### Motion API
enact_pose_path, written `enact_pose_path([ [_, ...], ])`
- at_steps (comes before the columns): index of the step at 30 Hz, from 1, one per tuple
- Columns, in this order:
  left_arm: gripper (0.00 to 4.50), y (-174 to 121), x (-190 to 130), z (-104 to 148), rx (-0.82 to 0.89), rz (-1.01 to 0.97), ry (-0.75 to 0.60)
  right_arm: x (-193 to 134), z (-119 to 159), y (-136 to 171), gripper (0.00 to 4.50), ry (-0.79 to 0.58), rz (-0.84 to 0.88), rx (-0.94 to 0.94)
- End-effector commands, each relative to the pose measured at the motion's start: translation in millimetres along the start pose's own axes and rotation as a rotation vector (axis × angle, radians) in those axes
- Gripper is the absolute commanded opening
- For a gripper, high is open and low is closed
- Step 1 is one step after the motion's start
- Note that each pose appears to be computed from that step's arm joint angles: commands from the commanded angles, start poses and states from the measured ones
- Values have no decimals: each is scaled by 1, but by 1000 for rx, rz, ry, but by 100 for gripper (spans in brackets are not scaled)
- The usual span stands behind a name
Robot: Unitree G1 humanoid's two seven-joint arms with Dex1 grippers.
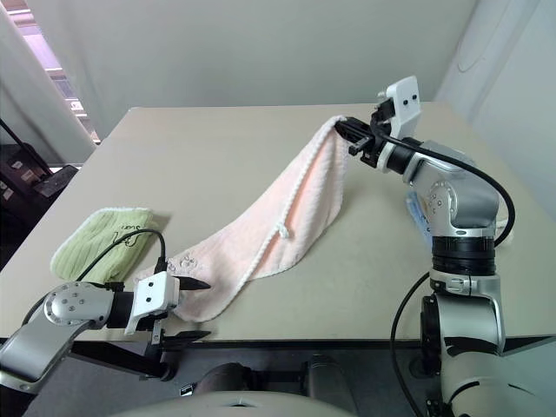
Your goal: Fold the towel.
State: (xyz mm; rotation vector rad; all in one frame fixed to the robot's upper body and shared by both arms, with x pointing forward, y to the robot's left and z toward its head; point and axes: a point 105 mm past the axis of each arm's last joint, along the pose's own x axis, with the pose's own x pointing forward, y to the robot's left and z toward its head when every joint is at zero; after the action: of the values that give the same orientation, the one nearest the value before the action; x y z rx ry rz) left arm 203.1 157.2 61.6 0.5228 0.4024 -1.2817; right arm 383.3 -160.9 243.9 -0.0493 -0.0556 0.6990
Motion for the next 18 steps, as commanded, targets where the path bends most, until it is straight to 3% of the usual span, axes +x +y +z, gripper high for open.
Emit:
enact_pose_path([
  [1,450,1,-2,8,31,10,0,1,40,13,4,-112,36,-65],
  [13,450,8,9,4,35,-2,21,-1,93,36,4,-236,88,-103],
  [18,450,16,20,12,42,7,14,-2,99,45,4,-246,102,-148],
])
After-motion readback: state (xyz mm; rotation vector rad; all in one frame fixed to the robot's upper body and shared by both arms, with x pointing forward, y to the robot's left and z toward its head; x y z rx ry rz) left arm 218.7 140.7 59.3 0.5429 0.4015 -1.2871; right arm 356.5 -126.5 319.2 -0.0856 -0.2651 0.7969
